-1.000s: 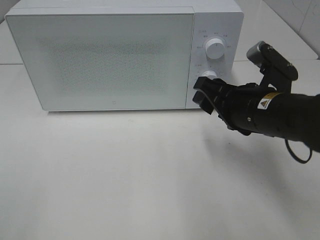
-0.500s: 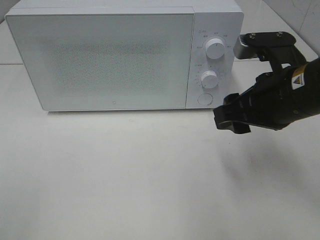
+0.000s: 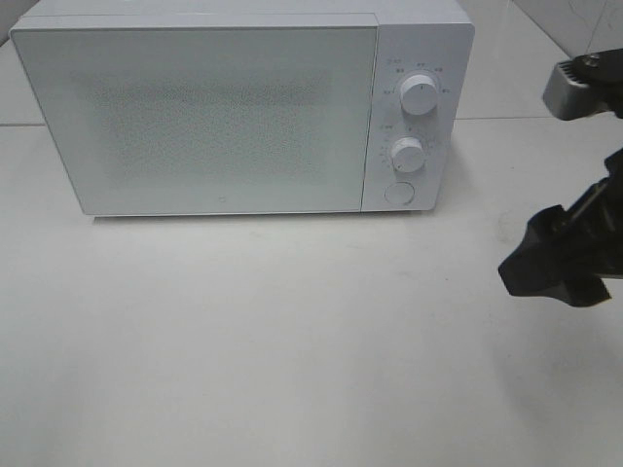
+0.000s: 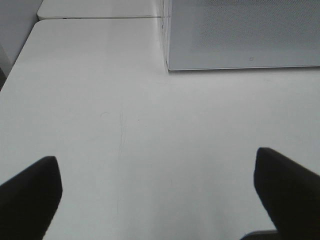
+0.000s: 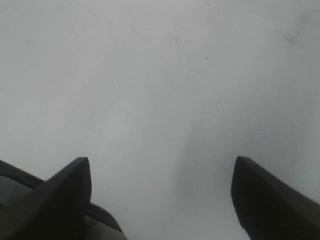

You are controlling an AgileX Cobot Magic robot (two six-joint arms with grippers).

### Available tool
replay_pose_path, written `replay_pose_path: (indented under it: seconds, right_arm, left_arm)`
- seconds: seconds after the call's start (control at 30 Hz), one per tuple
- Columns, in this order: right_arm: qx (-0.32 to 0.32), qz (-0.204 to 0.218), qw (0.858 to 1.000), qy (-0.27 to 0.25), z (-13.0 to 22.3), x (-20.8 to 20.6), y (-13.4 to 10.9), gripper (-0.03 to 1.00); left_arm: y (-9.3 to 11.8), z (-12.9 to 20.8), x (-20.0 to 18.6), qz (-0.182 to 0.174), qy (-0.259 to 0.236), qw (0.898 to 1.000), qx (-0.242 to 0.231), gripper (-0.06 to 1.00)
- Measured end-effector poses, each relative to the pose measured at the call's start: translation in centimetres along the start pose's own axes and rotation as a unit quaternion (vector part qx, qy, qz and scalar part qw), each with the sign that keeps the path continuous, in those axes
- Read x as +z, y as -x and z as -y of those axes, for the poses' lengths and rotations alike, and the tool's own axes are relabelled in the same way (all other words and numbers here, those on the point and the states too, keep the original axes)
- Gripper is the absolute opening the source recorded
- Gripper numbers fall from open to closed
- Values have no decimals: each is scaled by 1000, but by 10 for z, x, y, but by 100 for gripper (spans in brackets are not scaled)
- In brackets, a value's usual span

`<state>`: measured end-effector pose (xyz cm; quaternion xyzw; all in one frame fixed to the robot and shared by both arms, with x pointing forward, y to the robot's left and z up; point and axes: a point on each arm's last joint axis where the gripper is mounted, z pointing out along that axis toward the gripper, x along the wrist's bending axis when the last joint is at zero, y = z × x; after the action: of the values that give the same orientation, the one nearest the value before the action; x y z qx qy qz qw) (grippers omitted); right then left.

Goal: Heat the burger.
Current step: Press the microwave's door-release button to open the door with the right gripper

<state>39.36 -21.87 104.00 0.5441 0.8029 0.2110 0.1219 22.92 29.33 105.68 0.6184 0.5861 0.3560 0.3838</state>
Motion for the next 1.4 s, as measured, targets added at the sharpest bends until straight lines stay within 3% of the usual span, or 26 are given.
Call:
replay_pose_path:
  seconds: [0.3,0.4,0.47,0.67,0.93,1.1,1.4]
  right_arm:
    - [-17,1,1000,0,24,-33,3,75]
    - [-21,-1,999,28,35,-51,5,75]
    - [-28,-4,996,79,51,-71,6,75]
    - [-27,-7,993,118,83,-77,10,75]
    - [-18,-6,992,121,107,-67,12,75]
    - [17,16,991,134,116,-68,16,75]
    - [82,68,970,220,137,-85,19,75]
  left_arm:
    - [0,0,0,0,0,1000,0,98]
    - [0,0,0,0,0,1000,0,98]
    - [0,0,0,0,0,1000,0,98]
    - [0,0,0,0,0,1000,0,98]
    - [0,0,0,0,0,1000,0,98]
    - [0,0,0,0,0,1000,0,98]
    - [0,0,0,0,0,1000,0,98]
